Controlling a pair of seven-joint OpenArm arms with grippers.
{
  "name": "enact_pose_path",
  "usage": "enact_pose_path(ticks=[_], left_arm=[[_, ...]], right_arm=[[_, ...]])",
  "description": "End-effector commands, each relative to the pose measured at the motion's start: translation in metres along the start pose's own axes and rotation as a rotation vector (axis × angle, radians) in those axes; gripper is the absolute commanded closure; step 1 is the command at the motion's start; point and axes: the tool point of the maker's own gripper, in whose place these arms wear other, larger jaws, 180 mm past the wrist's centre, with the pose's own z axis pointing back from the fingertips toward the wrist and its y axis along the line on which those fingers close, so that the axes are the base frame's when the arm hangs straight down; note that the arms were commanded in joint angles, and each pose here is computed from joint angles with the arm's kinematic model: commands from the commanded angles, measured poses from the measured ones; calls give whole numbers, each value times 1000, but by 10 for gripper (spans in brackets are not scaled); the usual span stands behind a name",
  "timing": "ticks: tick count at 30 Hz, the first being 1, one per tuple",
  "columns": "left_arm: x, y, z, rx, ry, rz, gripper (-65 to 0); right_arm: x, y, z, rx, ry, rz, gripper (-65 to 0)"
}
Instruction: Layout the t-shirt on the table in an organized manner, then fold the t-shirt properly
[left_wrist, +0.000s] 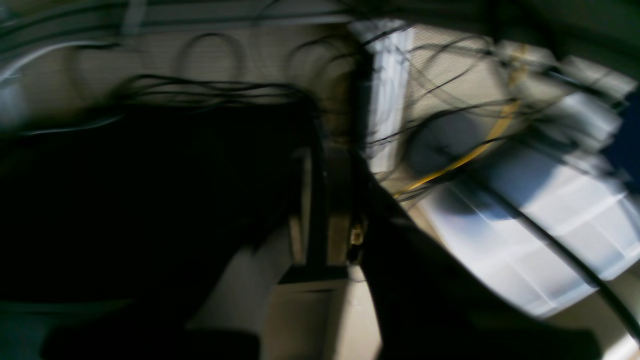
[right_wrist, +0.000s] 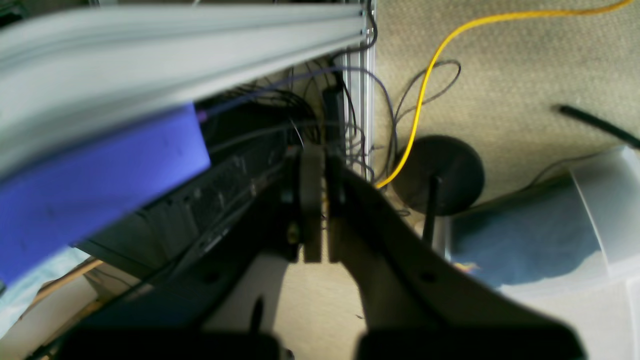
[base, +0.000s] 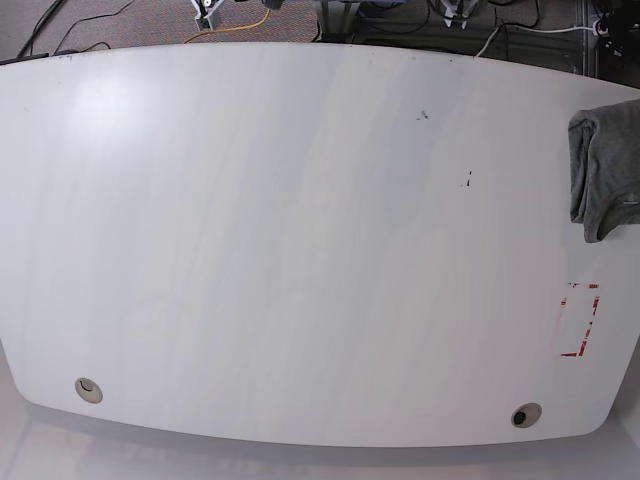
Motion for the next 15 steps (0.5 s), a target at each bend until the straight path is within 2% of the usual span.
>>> enact_pose_path(ticks=[1,4,10,15], left_arm=[[-6,-1,-1,-16,34,21,-47],[-5,1,-4,-6,63,36,-47],[0,18,-5,103,77,29,-49],[16,16,-8,104,59,25,-50]], right_arm=[[2,-6,-1,-22,10,3,-5],[9,-8,-7,-41,24,12,-5],[21,-12,-14,-78,40,36,-6],[35,-14,-20,-119,33,73,-6]])
